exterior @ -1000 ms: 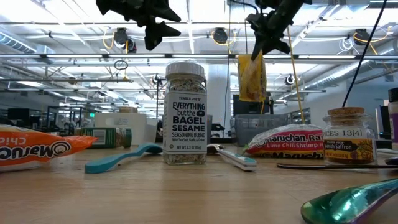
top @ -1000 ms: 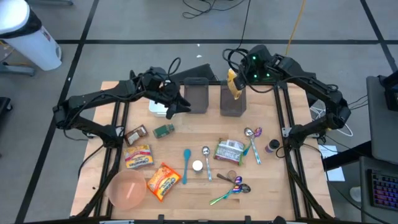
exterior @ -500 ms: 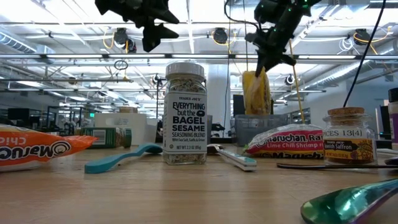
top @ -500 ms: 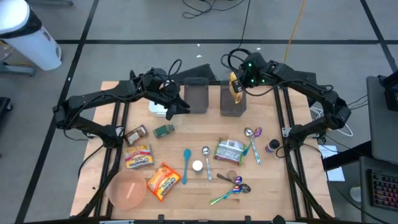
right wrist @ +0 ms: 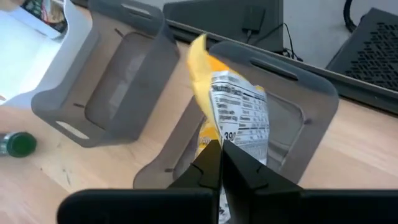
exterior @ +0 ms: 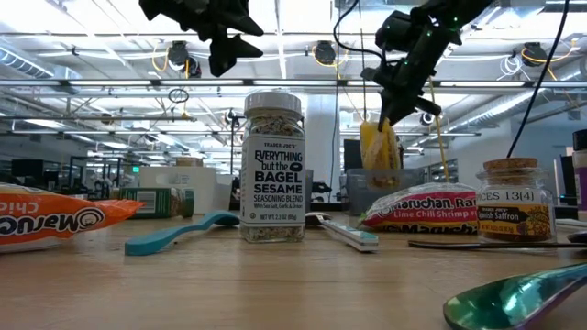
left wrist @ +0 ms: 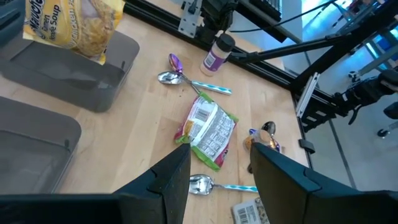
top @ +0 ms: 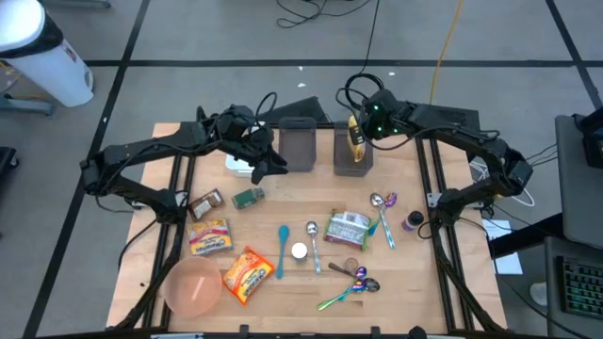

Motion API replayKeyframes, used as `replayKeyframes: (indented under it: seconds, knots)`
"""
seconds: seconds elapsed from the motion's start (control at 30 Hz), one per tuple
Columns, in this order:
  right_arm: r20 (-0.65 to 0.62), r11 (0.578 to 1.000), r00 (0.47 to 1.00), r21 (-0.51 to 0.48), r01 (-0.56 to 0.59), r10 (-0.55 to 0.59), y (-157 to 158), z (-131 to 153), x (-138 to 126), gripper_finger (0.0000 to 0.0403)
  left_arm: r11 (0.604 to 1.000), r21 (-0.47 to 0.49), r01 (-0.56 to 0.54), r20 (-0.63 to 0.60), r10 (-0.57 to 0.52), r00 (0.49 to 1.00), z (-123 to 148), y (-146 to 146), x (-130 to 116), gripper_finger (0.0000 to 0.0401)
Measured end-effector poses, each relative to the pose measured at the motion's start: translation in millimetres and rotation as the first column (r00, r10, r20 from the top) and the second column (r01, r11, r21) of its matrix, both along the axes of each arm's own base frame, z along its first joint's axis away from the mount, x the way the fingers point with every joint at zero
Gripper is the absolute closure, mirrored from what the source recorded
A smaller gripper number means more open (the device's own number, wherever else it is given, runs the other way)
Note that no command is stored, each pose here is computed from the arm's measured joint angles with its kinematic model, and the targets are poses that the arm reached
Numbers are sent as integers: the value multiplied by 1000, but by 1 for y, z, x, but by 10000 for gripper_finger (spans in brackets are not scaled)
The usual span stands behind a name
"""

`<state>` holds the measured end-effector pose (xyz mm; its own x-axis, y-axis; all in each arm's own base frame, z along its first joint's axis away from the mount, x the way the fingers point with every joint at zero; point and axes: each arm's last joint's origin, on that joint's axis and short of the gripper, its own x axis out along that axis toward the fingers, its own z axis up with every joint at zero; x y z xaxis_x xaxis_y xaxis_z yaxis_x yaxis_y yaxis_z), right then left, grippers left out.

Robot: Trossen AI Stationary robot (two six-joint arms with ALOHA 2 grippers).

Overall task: Pick & Place Food Item
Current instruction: Put the yellow noodle pack into the right black bin

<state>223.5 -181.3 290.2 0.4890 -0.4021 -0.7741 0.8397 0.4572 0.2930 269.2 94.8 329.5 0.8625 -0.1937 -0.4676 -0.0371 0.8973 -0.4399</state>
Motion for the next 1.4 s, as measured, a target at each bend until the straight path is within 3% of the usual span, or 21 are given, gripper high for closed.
replayKeyframes:
  seconds: [0.33, 1.4]
  knots:
    - [-32, 999, 998, -5, 52, -53, 0, -16, -3, 403, 1000, -2, -4, -11, 4, 1000, -1, 0, 0, 226]
    - [-67, 989, 988, -61, 134, -138, -19, -17, -20, 403, 1000, 1, -9, -10, 9, 1000, -1, 0, 0, 226]
